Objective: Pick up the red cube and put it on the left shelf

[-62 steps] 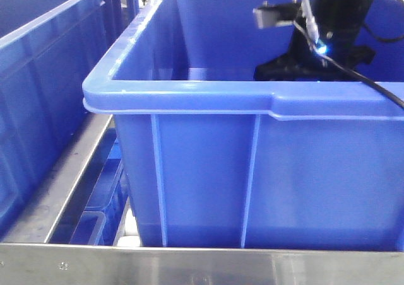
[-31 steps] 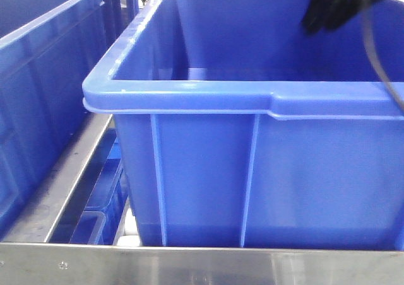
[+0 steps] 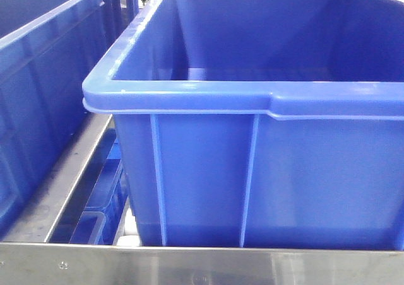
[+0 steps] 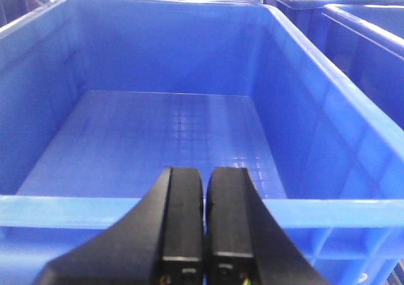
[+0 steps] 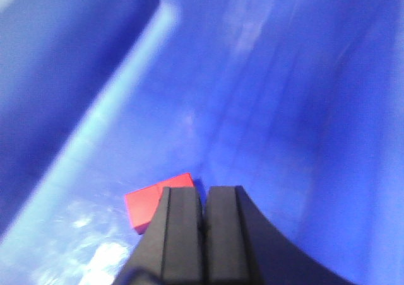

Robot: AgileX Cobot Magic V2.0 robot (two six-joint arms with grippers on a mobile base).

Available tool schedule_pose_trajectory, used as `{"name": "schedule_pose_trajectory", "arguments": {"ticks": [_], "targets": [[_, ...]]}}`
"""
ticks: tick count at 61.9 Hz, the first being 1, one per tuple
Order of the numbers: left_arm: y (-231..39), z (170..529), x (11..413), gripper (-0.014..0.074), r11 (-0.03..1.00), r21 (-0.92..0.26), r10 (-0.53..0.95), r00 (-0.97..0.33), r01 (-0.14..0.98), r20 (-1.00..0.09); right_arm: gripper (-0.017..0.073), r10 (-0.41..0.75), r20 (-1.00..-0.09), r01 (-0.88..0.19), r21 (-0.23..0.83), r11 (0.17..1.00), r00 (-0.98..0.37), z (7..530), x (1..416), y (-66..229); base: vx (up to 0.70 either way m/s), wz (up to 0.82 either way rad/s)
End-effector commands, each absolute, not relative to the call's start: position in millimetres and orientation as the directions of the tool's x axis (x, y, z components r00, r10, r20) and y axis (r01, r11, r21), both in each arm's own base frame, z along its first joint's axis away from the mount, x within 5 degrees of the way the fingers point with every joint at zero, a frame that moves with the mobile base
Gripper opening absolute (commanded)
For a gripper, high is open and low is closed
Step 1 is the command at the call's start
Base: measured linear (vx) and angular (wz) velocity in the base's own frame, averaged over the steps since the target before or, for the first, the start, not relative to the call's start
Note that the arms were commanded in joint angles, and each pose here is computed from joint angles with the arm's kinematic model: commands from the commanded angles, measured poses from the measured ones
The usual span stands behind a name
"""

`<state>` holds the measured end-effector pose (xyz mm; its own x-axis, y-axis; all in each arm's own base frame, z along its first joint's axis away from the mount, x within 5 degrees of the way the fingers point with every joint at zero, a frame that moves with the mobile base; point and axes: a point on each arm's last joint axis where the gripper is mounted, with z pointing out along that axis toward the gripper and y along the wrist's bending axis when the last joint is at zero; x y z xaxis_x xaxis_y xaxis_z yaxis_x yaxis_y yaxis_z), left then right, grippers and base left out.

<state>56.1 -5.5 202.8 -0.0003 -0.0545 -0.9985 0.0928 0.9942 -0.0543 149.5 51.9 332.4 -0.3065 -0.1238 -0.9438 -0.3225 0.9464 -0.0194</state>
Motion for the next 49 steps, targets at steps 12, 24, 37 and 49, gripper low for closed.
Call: {"name": "schedule_pose_trajectory", "arguments": {"ticks": [12, 24, 37, 49], "targets": [[-5, 203, 56, 0.0101, 0.994, -0.061, -0.068, 0.072, 0.093, -0.995, 0.0062, -0.048, -0.998, -0.322, -0.032, 0.946, -0.043, 329, 87, 29, 0.0, 0.0], [-5, 203, 56, 0.0101, 0.994, -0.061, -0.068, 0.072, 0.093, -0.995, 0.0062, -0.019, -0.999, -0.32, -0.03, 0.947, 0.036, 328, 67, 22, 0.0, 0.0], [-5, 203, 56, 0.0101, 0.994, -0.061, -0.068, 0.072, 0.093, -0.995, 0.0062, -0.019, -0.999, -0.32, -0.03, 0.947, 0.039, 328, 66, 22, 0.0, 0.0], [-5, 203, 56, 0.0101, 0.994, -0.061, -0.068, 0.072, 0.093, -0.995, 0.0062, -0.019, -0.999, -0.32, -0.03, 0.947, 0.039, 328, 66, 22, 0.0, 0.0]]}}
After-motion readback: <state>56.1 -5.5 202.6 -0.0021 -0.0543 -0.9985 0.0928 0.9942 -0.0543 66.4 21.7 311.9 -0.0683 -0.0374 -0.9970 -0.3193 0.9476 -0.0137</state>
